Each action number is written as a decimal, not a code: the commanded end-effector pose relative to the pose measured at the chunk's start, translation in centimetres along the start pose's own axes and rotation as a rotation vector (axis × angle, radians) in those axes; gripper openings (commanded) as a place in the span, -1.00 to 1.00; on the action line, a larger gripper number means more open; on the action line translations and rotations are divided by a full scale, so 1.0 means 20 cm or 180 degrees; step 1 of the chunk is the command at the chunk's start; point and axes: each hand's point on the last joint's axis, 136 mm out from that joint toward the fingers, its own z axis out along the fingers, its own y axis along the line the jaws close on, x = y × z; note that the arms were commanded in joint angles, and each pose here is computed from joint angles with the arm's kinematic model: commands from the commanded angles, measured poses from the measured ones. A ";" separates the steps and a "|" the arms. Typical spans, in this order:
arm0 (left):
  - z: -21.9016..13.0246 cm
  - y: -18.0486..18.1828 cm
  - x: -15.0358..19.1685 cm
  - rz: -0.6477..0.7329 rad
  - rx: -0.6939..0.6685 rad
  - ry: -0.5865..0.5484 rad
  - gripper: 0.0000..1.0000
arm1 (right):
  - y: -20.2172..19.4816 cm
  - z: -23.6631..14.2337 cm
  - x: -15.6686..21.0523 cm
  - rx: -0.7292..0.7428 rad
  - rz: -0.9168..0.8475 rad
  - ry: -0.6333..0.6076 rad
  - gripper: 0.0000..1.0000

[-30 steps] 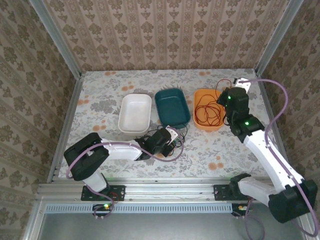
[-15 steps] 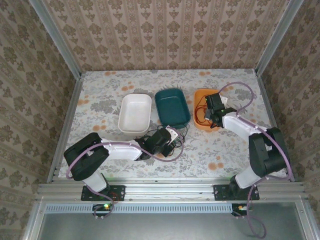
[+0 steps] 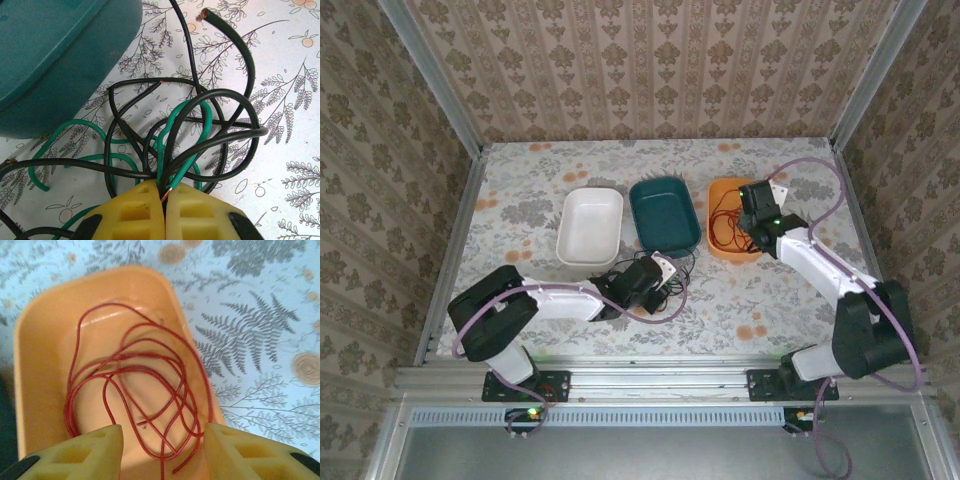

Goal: Untangle the cables

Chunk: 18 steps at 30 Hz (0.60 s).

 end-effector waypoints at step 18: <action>-0.05 -0.02 0.08 0.0155 0.0157 0.0133 -1.00 | 0.56 -0.55 0.69 -0.2588 -0.1074 0.0998 -0.09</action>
